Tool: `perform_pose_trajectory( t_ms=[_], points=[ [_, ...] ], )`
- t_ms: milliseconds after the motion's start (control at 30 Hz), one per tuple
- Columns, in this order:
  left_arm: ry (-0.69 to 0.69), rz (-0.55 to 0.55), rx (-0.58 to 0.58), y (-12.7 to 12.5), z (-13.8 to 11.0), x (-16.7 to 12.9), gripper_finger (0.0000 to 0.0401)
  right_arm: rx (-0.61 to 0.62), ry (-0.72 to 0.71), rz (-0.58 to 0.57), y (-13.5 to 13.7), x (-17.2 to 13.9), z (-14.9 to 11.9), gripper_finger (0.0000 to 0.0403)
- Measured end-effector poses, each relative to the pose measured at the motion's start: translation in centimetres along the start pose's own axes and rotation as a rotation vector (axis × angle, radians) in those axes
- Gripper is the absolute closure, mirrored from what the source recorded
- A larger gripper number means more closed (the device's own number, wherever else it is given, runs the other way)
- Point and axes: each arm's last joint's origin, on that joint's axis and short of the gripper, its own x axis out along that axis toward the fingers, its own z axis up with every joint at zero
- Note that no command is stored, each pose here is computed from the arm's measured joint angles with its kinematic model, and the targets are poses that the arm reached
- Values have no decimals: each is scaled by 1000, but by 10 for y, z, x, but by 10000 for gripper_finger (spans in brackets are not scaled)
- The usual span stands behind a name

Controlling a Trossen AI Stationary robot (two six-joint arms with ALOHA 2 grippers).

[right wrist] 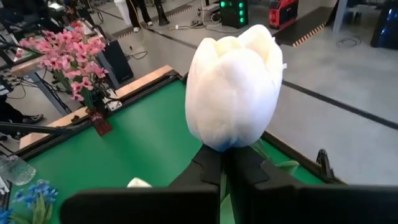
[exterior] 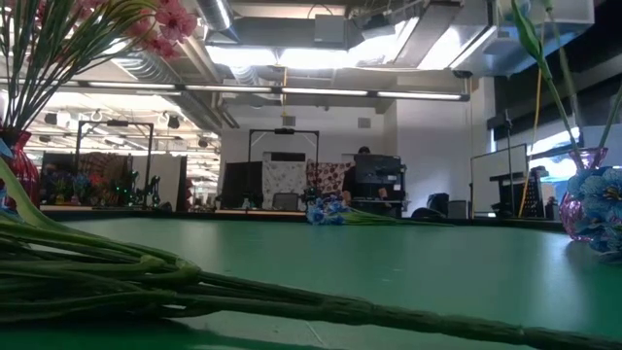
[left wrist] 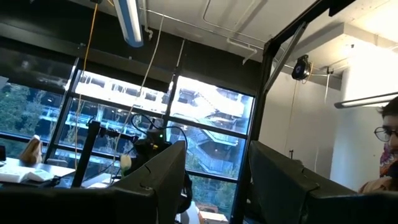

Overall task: Sort flowers into vase by color
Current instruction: Put the white flower into the violet vase

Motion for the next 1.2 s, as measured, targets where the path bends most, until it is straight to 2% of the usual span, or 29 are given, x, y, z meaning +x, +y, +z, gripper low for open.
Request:
perform_pose_trajectory(
  t_ms=[333,467,700,1200],
  points=[
    [3,1,0,0,0,0,227,6,-31,-15,-7,11,-28,394],
    [3,1,0,0,0,0,227,27,21,10,-11,21,-39,393],
    [3,0,0,0,0,0,227,19,-43,4,-11,22,-33,392],
    [8,2,2,0,-1,1,227,20,-37,31,-11,22,-33,391]
  ],
)
